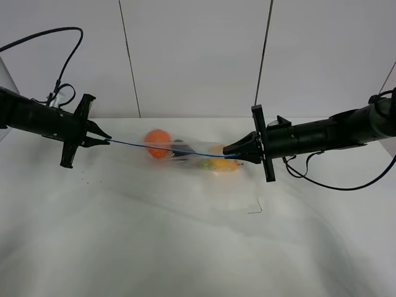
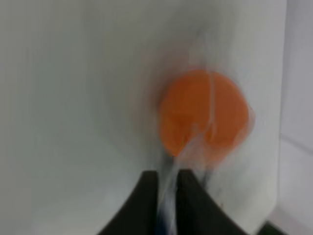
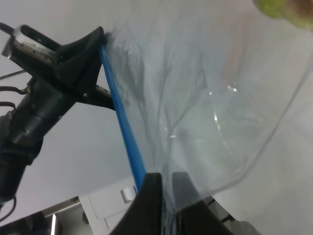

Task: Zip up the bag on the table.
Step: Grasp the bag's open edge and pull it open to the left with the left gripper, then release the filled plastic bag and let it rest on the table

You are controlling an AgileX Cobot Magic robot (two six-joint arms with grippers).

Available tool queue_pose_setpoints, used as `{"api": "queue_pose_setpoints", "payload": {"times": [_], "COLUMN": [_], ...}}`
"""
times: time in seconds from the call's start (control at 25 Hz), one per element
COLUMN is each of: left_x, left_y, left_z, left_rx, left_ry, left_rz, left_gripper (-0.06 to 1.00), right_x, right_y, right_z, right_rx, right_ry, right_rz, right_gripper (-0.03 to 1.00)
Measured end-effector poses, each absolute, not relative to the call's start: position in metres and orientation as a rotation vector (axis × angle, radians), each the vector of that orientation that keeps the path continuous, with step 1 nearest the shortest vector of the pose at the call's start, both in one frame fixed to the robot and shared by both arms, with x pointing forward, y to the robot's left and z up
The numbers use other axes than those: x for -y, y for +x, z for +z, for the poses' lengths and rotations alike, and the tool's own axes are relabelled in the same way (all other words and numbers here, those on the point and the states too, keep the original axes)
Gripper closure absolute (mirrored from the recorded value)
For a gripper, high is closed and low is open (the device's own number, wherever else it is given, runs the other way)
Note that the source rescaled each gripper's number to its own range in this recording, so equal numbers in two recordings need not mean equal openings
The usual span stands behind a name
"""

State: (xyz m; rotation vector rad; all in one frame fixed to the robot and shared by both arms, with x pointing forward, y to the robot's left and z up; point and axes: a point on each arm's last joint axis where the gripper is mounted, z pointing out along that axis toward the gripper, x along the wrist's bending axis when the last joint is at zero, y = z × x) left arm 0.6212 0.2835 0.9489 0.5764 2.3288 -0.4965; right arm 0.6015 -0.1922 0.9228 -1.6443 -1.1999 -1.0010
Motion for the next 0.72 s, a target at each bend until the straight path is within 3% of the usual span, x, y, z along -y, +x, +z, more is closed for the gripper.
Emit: {"api": "queue_pose_setpoints", "payload": {"times": [0.08,0.16,0.24,0.4,0.72], "left_x": [-0.292,-0.295,-0.295,-0.295,-0.293], "left_y": [0.624,0.624,0.624,0.631,0.661], "left_z": [0.948,0.948,0.948,0.958,1.024], "left_rx": [-2.323,-2.319,-2.308,-2.205,-1.807], "left_ry": [0.568,0.575,0.609,0.800,1.266], "left_rz": [-0.429,-0.402,-0.389,-0.303,-0.090], "left_gripper": [0.59,0.26,0.07,-0.04,-0.05], "right_x": [0.193,0.193,0.193,0.193,0.193], "right_y": [0.601,0.601,0.601,0.601,0.601], "right_z": [0.923,0.922,0.922,0.922,0.922], "right_rx": [1.204,1.207,1.207,1.207,1.205], "right_ry": [-1.643,-1.643,-1.643,-1.643,-1.644], "right_rz": [-0.998,-0.996,-0.996,-0.995,-0.994], "right_gripper": [0.97,0.97,0.97,0.97,0.97]}}
